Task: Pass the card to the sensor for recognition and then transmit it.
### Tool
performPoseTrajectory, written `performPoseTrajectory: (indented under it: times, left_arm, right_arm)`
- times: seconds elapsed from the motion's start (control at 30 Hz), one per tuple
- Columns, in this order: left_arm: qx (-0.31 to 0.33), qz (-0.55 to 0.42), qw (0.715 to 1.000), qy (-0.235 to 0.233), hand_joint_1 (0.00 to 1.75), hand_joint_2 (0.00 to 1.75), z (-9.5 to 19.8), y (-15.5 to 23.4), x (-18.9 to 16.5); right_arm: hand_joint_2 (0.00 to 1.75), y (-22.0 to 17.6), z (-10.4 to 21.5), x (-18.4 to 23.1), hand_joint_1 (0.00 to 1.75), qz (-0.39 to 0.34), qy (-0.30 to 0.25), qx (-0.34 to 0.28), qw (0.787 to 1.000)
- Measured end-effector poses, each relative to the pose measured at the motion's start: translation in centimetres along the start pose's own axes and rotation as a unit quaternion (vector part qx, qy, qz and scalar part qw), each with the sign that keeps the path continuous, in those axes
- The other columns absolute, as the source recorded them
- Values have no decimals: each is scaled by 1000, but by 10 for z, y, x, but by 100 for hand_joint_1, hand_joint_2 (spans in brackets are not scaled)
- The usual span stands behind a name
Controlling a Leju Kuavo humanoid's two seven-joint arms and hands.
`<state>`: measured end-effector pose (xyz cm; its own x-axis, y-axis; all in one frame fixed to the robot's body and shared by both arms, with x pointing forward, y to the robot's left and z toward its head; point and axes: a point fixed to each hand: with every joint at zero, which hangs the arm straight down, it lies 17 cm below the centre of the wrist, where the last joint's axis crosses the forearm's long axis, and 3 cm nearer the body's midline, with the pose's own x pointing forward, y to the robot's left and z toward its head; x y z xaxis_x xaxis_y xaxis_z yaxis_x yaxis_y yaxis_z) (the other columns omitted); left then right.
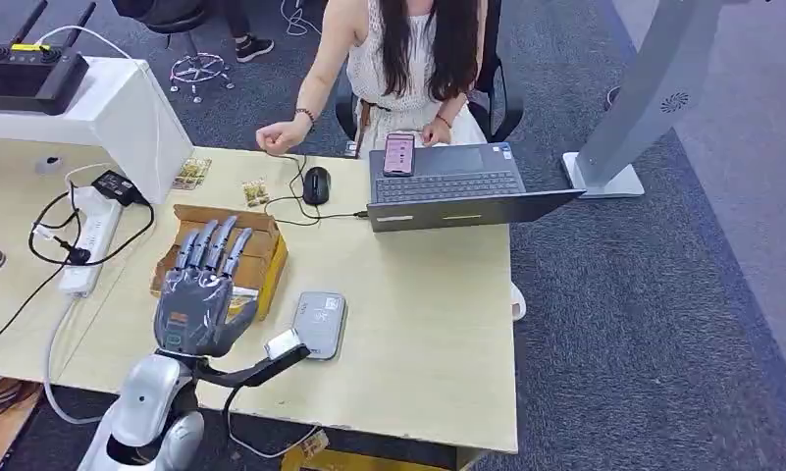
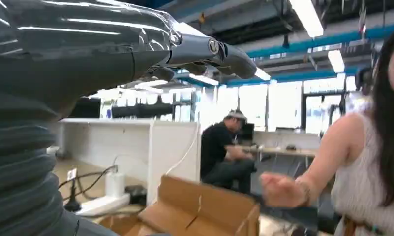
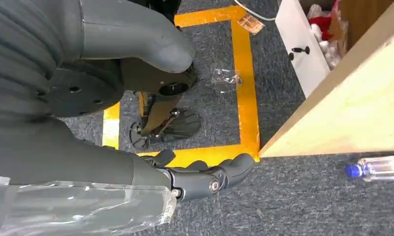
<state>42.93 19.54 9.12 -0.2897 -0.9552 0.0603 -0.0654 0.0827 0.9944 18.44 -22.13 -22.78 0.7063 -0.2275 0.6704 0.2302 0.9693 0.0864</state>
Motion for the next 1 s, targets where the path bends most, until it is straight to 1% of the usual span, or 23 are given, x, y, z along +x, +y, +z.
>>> performPoseTrajectory:
  times: [0.1,0.2,0.4,0.6,1.0]
  left_arm:
    - [-29,0,1000,10,0,175,5,-18,-14]
    - [-62,-2,998,32,0,175,12,-40,-34]
    - [-91,-7,994,63,0,175,19,-60,-63]
    - [-104,-7,992,71,0,175,24,-70,-70]
    - [-108,-9,991,77,0,175,26,-75,-75]
  right_arm:
    - [175,0,-1,0,0,4,3,1,1000]
    - [175,1,-1,-1,0,8,6,3,1000]
    - [175,3,-3,2,0,11,5,7,1000]
    - [175,4,-3,3,0,11,5,9,1000]
    - [175,6,-3,4,0,12,4,14,1000]
